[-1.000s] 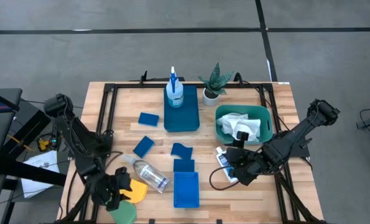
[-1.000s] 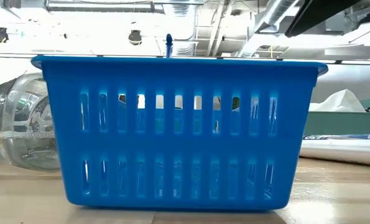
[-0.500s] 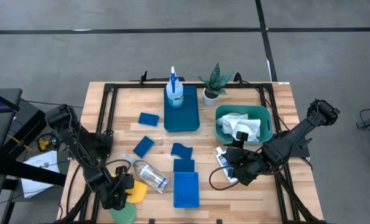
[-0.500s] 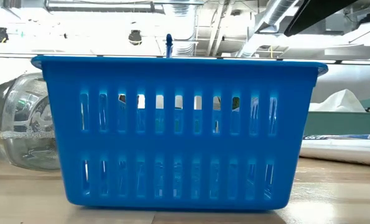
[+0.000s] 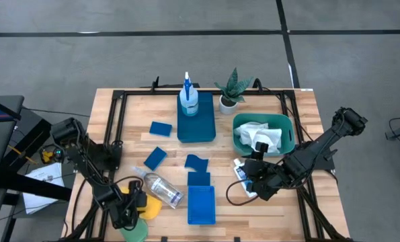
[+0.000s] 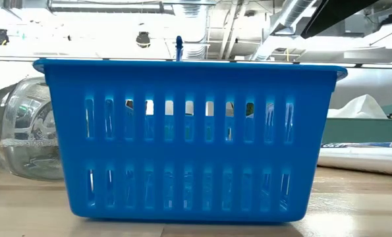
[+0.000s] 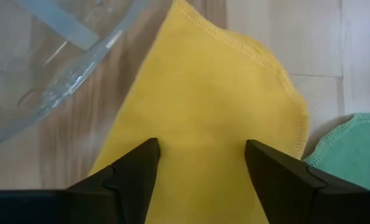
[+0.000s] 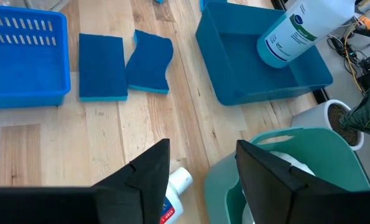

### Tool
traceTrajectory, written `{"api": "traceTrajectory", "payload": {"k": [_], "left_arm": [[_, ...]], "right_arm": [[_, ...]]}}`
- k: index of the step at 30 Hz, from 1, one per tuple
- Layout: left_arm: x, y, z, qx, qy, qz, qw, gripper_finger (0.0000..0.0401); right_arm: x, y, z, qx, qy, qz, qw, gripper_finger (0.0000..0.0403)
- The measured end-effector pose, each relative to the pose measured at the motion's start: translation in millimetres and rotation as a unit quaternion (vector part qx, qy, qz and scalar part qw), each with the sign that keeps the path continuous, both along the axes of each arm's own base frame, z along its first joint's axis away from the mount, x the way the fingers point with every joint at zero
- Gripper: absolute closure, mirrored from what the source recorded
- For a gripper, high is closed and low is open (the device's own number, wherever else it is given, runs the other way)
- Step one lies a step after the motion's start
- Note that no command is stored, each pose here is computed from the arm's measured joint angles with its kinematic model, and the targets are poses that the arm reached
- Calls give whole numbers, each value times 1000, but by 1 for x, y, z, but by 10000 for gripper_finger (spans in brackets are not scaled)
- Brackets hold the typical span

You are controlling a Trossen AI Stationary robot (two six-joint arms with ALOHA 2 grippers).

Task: Pick & Place Kitchen Items
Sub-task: Put the yellow microfiber towel into the green bin

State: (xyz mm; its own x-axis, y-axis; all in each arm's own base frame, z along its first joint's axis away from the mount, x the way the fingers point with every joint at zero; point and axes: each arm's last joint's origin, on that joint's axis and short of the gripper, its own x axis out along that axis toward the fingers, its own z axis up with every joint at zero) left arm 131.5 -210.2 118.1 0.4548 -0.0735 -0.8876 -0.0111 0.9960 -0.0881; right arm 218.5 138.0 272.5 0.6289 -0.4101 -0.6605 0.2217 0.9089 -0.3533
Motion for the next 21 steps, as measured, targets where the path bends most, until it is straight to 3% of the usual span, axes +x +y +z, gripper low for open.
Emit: {"api": "traceTrajectory", "payload": {"k": [21], "left_arm": [[0,0,-1,-1,5,-2,1000,288]], "right_arm": [[0,0,0,1,-1,0,1000,228]]}}
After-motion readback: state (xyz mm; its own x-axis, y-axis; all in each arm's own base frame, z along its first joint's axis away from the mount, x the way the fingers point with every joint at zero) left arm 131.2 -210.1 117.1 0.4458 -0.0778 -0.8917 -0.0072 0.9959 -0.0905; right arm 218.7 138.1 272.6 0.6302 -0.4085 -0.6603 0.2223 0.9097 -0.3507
